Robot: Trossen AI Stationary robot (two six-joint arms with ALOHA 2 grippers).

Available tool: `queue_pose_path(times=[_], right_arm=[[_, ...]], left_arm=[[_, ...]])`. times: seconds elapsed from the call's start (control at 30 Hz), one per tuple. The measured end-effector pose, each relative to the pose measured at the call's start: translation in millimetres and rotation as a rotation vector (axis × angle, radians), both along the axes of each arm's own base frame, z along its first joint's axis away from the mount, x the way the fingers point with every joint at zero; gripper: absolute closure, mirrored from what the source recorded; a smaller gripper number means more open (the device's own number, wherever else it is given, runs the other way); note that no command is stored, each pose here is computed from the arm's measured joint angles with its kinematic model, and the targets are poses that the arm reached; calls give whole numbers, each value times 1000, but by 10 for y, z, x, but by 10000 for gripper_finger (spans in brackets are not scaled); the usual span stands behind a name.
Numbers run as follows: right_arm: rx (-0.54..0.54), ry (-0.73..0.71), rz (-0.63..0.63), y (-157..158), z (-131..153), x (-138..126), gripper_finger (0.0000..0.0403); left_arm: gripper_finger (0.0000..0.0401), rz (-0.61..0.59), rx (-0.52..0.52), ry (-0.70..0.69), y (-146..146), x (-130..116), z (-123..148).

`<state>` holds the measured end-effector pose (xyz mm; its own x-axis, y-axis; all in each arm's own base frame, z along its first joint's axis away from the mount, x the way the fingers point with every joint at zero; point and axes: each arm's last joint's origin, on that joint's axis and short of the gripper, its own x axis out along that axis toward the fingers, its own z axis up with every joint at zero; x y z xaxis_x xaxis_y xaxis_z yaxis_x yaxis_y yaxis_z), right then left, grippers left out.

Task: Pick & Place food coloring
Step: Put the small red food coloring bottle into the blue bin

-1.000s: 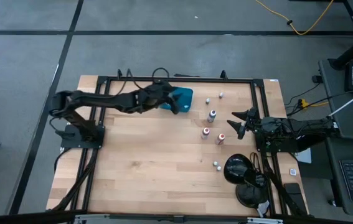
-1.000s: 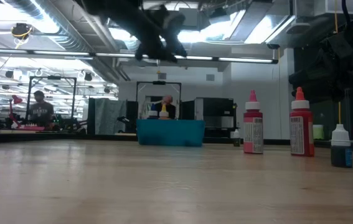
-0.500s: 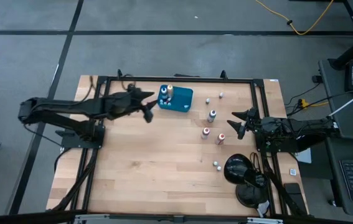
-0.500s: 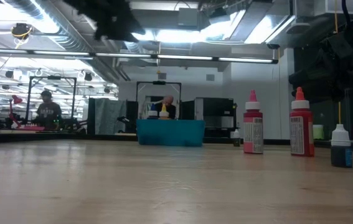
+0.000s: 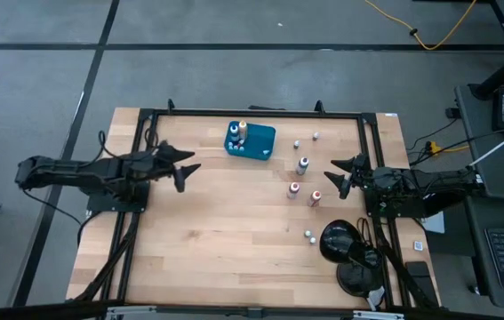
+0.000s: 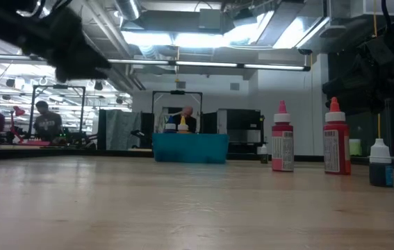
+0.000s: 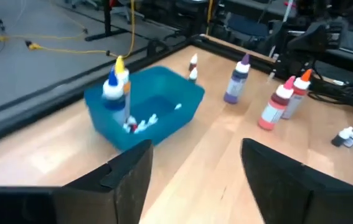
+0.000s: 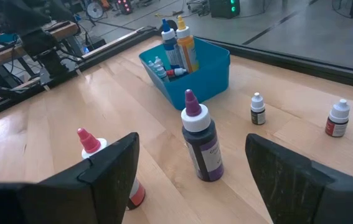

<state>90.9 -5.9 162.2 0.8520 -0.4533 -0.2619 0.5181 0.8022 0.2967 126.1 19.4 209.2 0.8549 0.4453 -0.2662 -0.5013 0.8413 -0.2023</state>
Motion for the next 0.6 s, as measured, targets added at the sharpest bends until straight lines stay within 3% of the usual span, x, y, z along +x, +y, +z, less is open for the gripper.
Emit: queue_pose_path(times=[0.23,0.6], right_arm=[[0,0,0,0,0,0,108],[0,0,0,0,0,0,108]], left_arm=[[135,-38,-37,-39,5,-146,-354],[134,-140,31,-168,-16,-212,-512]])
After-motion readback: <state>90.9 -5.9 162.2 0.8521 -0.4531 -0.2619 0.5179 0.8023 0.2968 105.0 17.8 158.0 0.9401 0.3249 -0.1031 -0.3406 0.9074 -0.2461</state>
